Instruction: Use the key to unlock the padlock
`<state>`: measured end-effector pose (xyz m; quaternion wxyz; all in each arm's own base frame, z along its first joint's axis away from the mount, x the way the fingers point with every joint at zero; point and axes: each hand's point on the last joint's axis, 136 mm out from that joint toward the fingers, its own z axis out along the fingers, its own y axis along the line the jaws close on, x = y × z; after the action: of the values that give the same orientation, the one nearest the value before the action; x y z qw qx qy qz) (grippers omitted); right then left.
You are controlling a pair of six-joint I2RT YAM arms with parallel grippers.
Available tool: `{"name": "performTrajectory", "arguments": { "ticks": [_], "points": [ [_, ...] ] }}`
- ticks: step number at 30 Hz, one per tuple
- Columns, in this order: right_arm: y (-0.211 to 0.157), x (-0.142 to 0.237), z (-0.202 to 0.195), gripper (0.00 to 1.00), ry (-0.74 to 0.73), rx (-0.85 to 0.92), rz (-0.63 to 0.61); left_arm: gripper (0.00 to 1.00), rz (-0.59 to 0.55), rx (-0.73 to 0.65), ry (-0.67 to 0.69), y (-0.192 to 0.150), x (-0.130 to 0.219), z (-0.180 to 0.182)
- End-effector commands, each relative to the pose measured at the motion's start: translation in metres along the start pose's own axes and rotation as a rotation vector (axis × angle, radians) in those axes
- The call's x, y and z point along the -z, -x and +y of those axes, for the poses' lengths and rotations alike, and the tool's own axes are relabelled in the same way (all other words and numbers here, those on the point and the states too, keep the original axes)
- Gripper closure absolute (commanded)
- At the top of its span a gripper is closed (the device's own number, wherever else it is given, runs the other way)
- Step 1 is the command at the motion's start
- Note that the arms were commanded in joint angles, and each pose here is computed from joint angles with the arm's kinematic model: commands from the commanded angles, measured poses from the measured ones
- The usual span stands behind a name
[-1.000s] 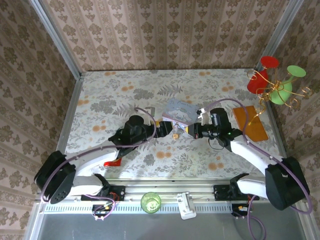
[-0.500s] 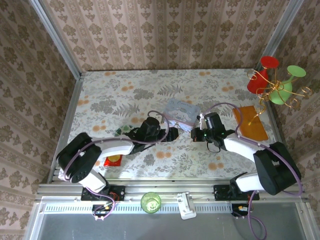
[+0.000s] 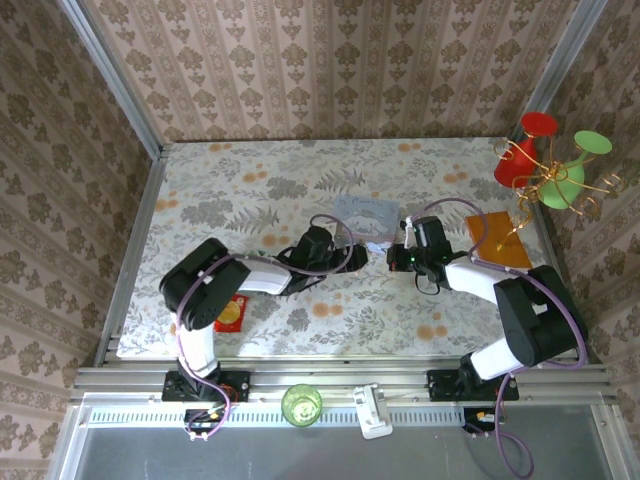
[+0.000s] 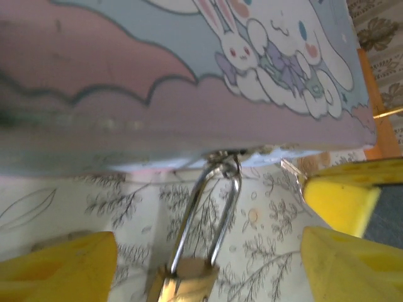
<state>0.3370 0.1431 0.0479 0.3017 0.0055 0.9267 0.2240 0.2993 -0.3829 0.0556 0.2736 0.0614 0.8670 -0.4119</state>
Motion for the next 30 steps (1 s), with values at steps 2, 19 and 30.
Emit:
{"name": "performTrajectory", "arguments": {
  "ticks": [2, 19, 30],
  "points": [
    [0.016, -0.001, 0.005, 1.0, 0.016, 0.032, -0.041, 0.32, 0.016, 0.053, -0.086, 0.001, -0.016, -0.009],
    [0.018, -0.01, 0.009, 1.0, 0.081, -0.024, -0.028, 0.46, 0.078, 0.104, -0.09, -0.035, -0.023, -0.006],
    [-0.011, -0.004, 0.007, 1.0, 0.087, -0.077, 0.03, 0.49, 0.066, 0.113, 0.013, -0.042, -0.041, 0.003]
  ]
}}
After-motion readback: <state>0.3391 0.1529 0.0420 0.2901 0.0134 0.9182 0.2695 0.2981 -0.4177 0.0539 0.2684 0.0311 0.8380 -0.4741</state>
